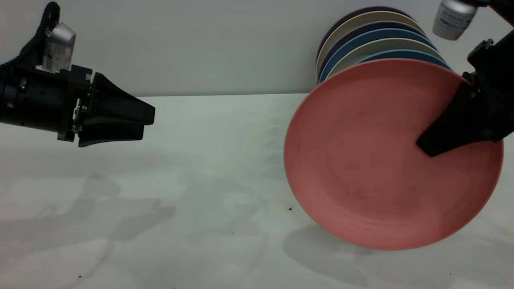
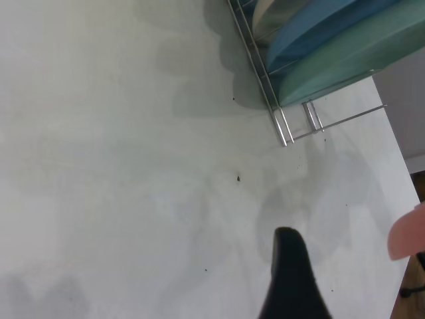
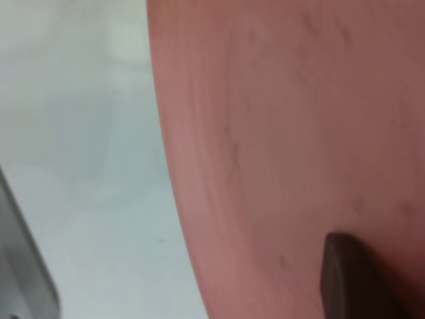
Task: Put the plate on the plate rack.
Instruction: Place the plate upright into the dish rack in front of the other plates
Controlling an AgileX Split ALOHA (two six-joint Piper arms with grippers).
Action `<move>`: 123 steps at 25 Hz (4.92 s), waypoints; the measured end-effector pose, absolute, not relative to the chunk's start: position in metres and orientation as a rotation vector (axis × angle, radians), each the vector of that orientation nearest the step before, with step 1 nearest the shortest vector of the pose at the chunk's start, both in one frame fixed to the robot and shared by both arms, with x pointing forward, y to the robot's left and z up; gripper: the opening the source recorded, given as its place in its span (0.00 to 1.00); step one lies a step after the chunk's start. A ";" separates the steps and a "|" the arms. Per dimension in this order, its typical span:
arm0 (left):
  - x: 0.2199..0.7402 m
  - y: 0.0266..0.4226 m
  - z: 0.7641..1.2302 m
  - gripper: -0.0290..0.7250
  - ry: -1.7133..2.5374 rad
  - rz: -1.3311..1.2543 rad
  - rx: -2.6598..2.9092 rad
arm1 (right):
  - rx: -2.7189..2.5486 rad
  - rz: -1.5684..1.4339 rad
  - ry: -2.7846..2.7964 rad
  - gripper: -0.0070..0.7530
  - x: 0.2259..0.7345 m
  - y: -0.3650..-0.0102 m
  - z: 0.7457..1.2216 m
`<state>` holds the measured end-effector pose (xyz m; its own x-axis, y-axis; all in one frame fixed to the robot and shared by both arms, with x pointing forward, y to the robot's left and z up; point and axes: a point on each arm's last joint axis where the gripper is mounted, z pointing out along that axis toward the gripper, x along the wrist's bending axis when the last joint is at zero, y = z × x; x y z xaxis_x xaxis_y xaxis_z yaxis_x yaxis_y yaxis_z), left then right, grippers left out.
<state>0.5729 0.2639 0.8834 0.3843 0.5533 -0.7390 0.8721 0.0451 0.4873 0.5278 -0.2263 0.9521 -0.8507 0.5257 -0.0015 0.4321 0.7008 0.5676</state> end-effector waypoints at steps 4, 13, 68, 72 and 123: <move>0.573 0.264 0.883 0.74 1.289 -0.395 1.631 | 0.615 0.812 2.761 0.16 0.527 -0.227 0.953; 0.573 0.265 0.882 0.74 1.299 -0.385 1.635 | 0.314 0.717 2.739 0.16 0.524 -0.231 0.964; 0.570 0.265 0.879 0.74 1.331 -0.415 1.668 | 0.357 0.705 2.551 0.16 0.584 -0.255 1.010; 0.569 0.265 0.879 0.74 1.328 -0.420 1.678 | 0.376 0.700 2.547 0.16 0.585 -0.261 1.010; 0.569 0.266 0.878 0.74 1.341 -0.434 1.678 | 0.394 0.739 2.605 0.16 0.608 -0.274 0.984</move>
